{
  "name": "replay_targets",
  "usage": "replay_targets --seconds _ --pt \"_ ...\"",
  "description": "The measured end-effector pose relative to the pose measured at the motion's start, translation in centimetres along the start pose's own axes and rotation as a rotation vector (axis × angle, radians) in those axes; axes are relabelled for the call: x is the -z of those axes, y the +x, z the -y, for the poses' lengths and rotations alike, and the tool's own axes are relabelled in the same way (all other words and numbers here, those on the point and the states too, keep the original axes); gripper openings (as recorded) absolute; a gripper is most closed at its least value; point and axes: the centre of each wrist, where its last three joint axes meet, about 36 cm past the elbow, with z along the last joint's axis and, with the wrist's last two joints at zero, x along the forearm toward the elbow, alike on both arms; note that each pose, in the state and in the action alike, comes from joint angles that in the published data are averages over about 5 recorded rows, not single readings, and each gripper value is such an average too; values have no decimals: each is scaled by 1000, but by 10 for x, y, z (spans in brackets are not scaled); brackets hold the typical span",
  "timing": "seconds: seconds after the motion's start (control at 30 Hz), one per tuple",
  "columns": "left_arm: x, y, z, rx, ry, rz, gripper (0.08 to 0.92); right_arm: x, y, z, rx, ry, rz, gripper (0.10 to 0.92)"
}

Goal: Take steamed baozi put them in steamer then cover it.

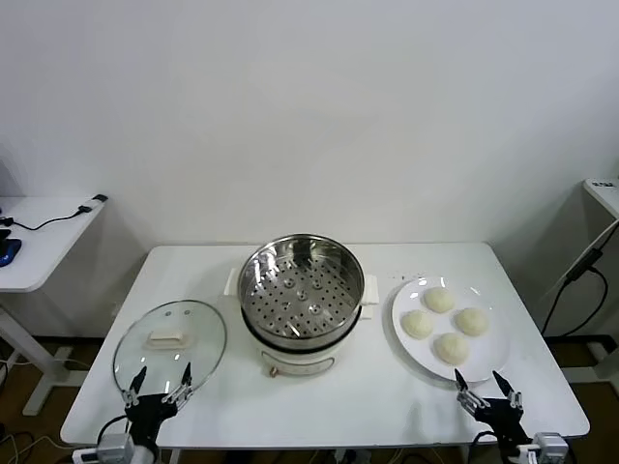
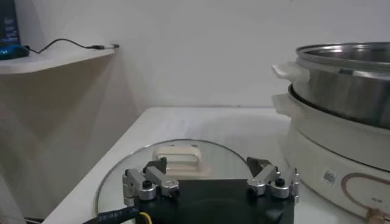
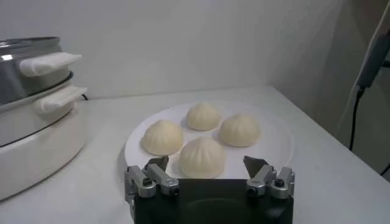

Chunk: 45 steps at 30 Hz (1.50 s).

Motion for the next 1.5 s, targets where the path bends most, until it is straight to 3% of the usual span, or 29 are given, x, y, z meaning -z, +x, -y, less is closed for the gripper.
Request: replay_targets --seconds 0.17,0.37,0.63,0.83,1.07,1.3,1.5 --pt "2 0 0 -3 1 6 823 29 -27 7 -16 95 44 823" --pt "8 -1 2 -16 7 20 823 89 -89 24 10 264 105 823" --pt "12 -2 2 -25 11 32 823 175 -169 40 278 624 81 823" --pt "11 -4 4 -29 16 32 823 223 -213 48 543 941 -53 823" --pt "10 -6 5 -30 21 36 823 270 -250 62 775 1227 -308 823" --pt "8 -10 6 -31 23 35 823 308 -281 57 883 1351 -522 823" --pt "9 -12 4 -30 27 41 823 319 -308 44 906 1380 -648 823"
